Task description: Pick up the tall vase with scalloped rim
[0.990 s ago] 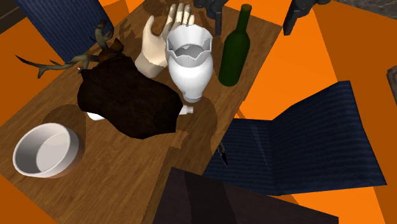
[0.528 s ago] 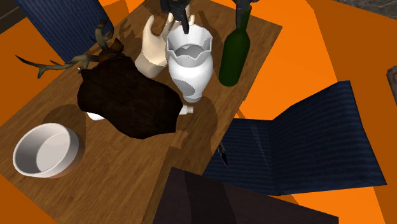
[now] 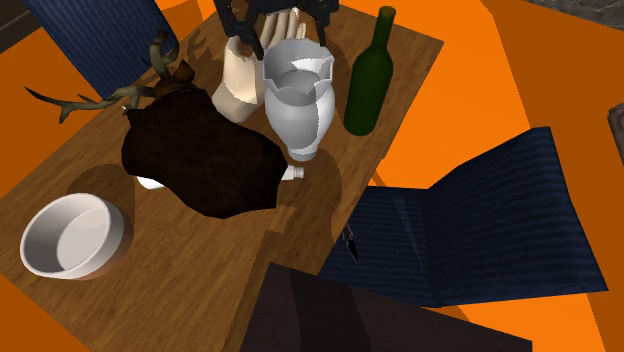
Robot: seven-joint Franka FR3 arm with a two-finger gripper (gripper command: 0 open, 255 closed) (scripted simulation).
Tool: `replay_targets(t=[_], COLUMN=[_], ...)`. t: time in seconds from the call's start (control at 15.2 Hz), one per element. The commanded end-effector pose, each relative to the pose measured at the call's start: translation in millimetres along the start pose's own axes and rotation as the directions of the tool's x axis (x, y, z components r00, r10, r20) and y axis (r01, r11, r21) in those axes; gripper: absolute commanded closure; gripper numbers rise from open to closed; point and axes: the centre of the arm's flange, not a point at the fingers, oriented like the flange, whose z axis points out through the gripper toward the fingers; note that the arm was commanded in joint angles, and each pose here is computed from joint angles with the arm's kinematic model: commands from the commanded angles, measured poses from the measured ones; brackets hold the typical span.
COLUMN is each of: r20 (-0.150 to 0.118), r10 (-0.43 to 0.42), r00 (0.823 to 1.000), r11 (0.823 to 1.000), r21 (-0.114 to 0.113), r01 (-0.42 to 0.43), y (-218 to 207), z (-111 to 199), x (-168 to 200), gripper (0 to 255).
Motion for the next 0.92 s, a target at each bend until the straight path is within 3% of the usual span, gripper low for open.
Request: replay_targets(t=[0.0, 0.33, 0.86], r20=[0.013, 0.044, 0.044], r10=[-0.02, -0.064, -0.064], r00=[1.0, 0.997, 0.997], r11=[1.0, 0.997, 0.997], r21=[-0.017, -0.051, -0.051], r01=[0.02, 0.066, 0.066], y=[-19.2, -62.0, -70.7], z=[11.2, 38.4, 77.3], x=[19.9, 59.5, 63.5], gripper=[0, 0, 0])
